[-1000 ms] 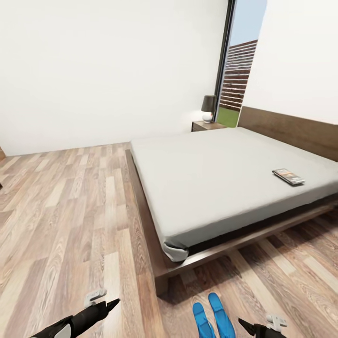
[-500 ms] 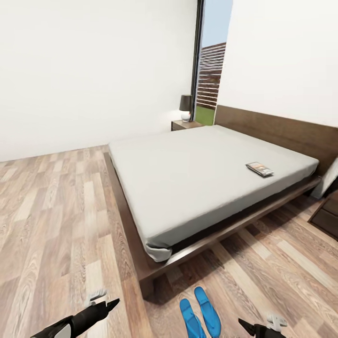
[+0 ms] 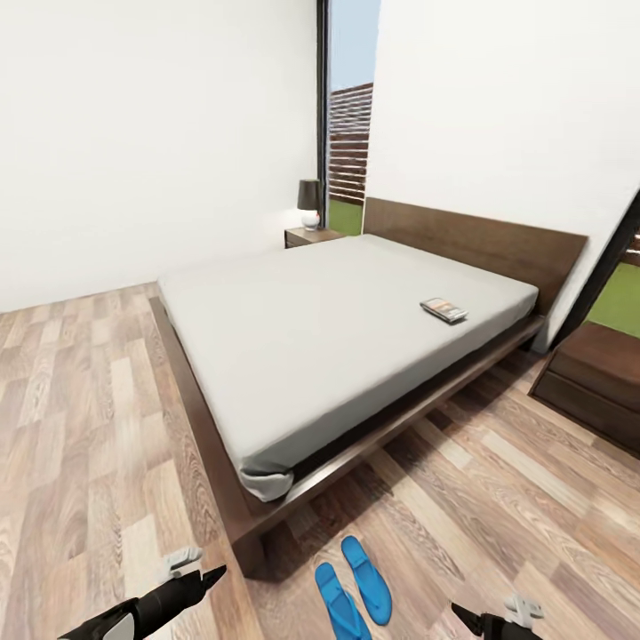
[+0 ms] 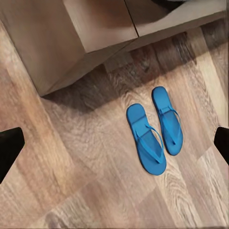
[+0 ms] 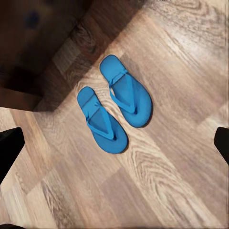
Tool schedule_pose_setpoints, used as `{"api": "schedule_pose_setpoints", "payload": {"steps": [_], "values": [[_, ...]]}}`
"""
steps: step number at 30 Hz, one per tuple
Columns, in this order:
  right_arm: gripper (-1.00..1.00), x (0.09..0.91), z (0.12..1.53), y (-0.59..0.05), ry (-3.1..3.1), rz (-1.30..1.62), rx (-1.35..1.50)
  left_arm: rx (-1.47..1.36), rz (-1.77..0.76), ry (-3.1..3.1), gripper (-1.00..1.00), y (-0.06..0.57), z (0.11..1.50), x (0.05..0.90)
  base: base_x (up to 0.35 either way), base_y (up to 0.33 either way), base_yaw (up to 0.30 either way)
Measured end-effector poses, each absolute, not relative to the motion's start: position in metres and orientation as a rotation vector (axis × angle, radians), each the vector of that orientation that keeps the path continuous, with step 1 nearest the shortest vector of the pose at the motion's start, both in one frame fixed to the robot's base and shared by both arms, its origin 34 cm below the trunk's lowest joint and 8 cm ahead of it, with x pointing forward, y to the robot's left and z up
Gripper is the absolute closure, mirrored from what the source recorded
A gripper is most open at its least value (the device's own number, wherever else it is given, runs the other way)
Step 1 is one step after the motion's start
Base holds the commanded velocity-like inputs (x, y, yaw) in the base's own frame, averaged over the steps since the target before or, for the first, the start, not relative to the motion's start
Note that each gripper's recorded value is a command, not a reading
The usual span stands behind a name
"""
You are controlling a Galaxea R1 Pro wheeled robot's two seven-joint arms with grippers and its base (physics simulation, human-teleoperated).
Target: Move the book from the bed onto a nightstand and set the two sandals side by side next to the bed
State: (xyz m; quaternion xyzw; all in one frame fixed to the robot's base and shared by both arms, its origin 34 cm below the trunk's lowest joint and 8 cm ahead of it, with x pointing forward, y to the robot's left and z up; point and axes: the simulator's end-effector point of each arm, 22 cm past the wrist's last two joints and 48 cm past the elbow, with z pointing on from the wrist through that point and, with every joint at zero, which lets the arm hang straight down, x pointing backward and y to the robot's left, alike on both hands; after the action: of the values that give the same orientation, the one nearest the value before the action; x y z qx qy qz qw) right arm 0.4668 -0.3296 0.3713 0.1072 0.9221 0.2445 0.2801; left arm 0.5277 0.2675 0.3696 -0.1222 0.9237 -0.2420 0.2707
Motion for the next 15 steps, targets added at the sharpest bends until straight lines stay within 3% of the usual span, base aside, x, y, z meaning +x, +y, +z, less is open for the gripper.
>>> {"api": "schedule_pose_setpoints", "payload": {"steps": [15], "values": [[-1.00,0.4670,0.3714,-0.3298,2.471,0.655,0.289,-0.330,-0.652,2.489,-1.00,0.2674,0.3696,0.5277,0.000,0.000,-0.290]]}}
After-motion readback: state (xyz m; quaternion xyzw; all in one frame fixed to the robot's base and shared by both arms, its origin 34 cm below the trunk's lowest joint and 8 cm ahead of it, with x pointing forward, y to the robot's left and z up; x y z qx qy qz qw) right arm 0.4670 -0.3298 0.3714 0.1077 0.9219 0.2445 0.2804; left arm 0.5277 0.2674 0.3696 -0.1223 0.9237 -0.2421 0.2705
